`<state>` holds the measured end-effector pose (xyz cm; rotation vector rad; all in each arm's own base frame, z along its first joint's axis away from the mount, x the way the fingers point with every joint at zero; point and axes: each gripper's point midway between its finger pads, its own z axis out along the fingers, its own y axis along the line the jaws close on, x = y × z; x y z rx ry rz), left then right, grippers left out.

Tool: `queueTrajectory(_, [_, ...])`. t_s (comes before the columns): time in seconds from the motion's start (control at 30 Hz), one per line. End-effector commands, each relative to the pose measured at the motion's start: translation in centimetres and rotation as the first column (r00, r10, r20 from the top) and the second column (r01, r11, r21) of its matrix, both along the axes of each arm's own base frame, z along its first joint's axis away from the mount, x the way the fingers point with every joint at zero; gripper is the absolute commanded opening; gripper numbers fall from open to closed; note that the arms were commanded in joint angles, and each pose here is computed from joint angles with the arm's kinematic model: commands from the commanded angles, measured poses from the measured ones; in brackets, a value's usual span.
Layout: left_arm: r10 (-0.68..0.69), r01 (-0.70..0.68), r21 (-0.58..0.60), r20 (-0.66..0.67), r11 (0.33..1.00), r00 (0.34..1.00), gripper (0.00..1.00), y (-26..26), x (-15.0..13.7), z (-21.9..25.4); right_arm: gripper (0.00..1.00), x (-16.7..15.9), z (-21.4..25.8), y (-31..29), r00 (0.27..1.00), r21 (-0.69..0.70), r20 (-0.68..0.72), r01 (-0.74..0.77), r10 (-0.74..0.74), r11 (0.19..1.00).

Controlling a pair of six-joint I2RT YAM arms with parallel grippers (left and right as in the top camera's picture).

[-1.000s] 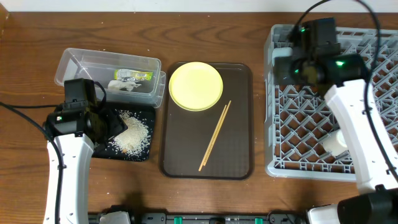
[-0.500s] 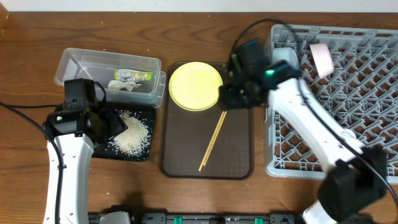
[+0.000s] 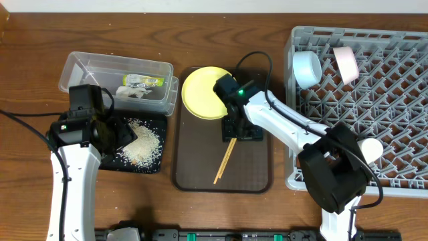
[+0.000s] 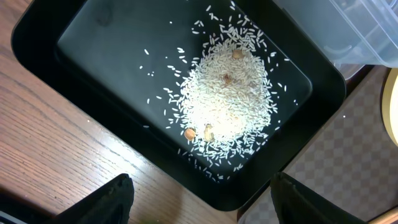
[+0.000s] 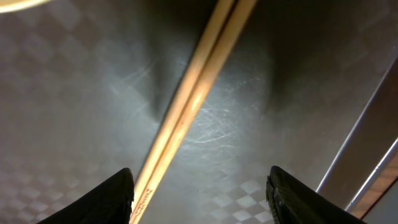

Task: Sort waste into correct bins and load items into the dishwasher rack
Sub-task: 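Reach the right gripper to the chopsticks and grasp one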

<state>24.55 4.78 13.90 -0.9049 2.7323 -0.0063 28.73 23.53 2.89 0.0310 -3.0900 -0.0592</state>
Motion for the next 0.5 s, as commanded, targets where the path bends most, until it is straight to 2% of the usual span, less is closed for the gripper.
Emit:
queueTrajectory(0.0, [0.012,-0.012,0.003,-0.004,1.0,1.0,0.73,0.2,-0.2,-0.1,0.67,-0.8,-1.5,-0.7,0.999,-0.051,-0.01,0.031,-0.032,0.998])
queueTrajectory(0.47, [0.013,-0.013,0.003,-0.004,1.0,1.0,0.74,0.2,-0.2,-0.1,0.67,-1.7,-4.1,-2.2,0.999,-0.09,-0.003,0.041,-0.041,0.995])
